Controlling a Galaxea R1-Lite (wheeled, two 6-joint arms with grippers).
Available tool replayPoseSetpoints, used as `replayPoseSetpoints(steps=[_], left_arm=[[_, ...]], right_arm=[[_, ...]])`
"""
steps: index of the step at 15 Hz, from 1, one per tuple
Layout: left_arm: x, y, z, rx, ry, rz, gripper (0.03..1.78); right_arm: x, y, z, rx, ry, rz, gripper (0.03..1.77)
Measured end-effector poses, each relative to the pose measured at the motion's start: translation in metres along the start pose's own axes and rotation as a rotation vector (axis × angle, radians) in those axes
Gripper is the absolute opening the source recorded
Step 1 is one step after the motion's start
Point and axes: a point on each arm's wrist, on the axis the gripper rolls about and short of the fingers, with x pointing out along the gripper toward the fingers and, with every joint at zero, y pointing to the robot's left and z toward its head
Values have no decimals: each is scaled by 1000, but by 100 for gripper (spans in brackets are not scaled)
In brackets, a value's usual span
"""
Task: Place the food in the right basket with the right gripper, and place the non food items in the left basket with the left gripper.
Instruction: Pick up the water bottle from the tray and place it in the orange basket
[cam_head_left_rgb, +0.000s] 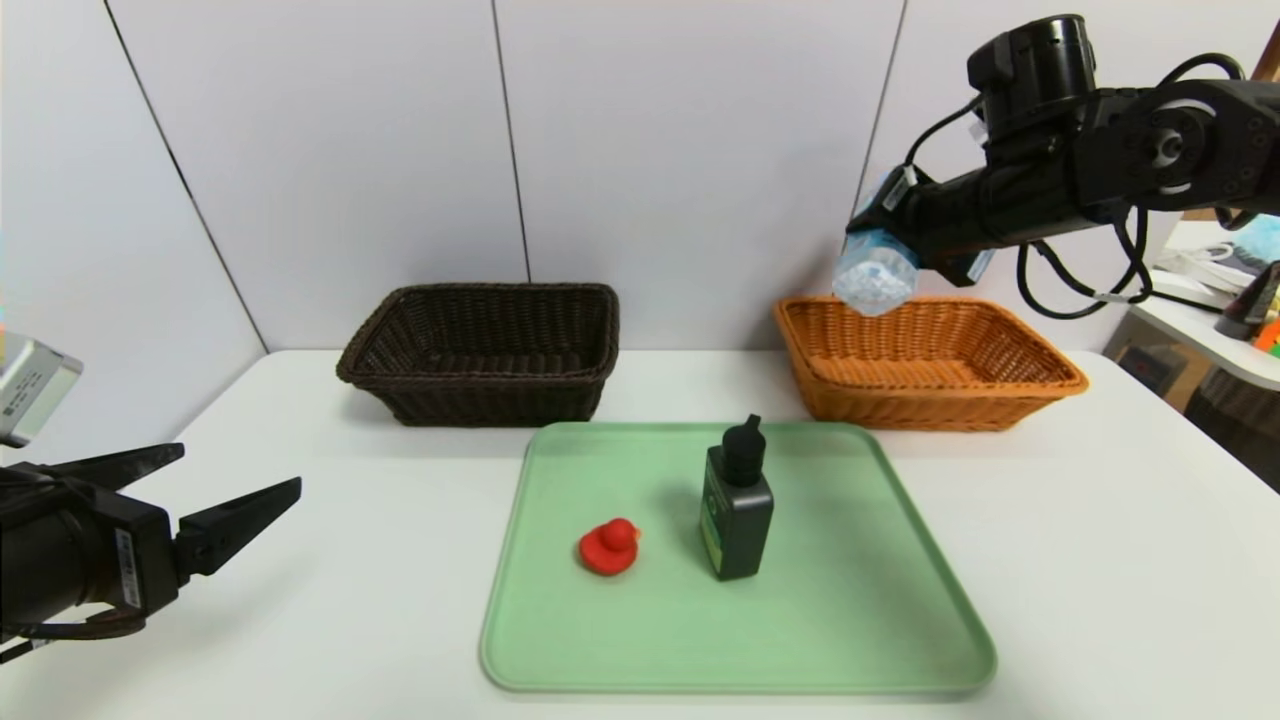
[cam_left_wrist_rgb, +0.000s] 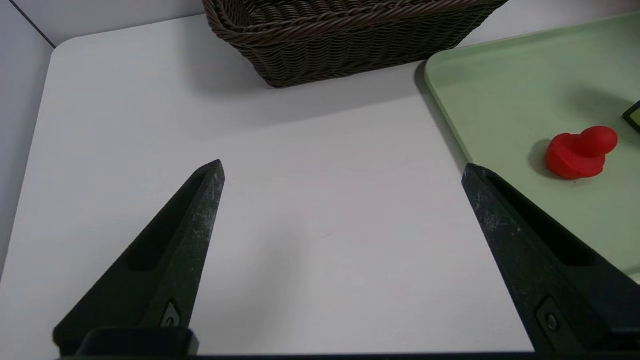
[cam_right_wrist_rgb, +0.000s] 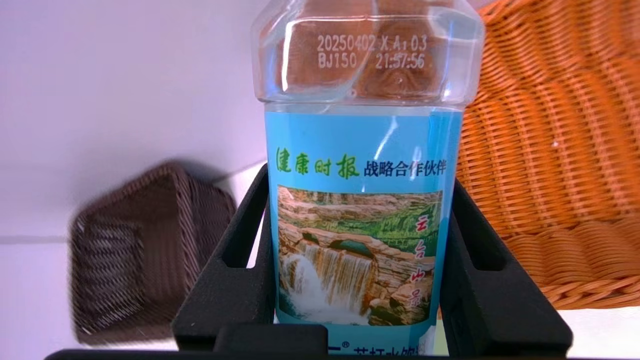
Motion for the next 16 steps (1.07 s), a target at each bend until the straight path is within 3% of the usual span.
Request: replayPoseSetpoints(steps=[3,9,16], left_arm=[[0,0,0,-1,1,-1,169],[0,0,1,-1,-5,0,169],[0,0,2,0,-9,2,169]], right_arm=[[2,-2,5,162,-25,-1,85],[10,-18,16,405,-101,-60,85],[29,-43,13,522,-74,-165,85]])
